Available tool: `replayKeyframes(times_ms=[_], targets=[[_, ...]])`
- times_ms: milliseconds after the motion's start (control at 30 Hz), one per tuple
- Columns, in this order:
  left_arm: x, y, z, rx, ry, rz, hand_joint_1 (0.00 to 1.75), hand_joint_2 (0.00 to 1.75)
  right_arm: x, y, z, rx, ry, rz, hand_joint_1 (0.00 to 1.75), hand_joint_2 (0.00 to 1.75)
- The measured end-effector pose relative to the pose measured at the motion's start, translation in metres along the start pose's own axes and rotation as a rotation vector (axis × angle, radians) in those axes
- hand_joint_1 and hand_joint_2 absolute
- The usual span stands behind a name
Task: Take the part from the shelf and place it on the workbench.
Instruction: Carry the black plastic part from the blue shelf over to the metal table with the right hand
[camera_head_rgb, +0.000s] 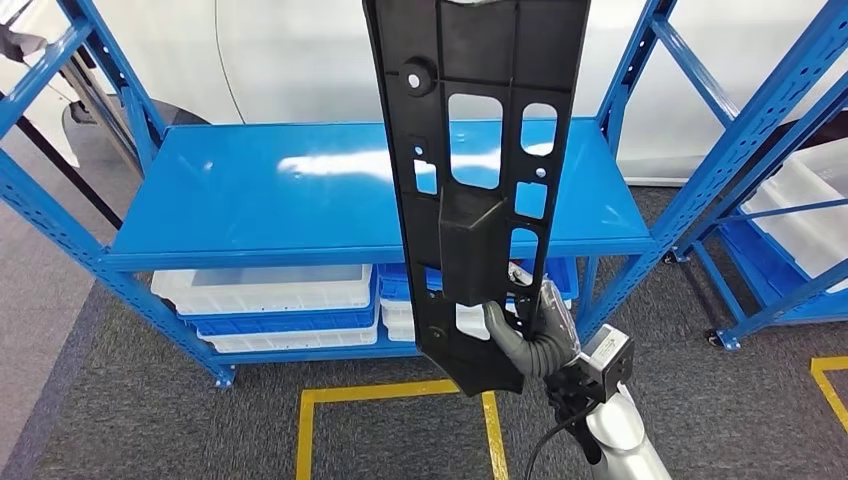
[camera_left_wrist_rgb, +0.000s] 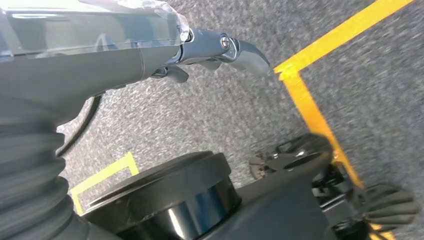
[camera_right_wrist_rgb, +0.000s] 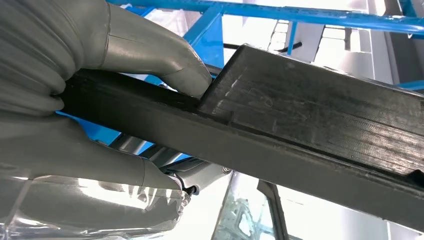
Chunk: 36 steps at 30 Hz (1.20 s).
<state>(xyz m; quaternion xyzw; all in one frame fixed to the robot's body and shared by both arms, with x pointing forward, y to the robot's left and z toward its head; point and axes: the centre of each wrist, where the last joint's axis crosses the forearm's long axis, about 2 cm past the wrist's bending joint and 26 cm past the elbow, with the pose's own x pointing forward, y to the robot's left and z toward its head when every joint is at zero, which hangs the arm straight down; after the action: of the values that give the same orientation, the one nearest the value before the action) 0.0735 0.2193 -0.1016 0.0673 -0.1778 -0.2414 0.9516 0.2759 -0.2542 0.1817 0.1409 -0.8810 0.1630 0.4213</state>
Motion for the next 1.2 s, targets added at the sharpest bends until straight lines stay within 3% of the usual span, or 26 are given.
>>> replayKeyframes(times_ms=[633, 1200], targets=[[0.0071, 0.0043, -0.0017, 0.014, -0.014, 0.0, 0.0, 1.75, 0.0005, 0.0016, -0.0045, 0.002, -0.011, -0.007, 1.75, 1.75], [0.0005, -0.0006, 0.0002, 0.023, -0.012, 0.007, 0.0, 1.75, 0.0013, -0.0019, -0.006, 0.0, -0.019, -0.019, 1.75, 1.75]])
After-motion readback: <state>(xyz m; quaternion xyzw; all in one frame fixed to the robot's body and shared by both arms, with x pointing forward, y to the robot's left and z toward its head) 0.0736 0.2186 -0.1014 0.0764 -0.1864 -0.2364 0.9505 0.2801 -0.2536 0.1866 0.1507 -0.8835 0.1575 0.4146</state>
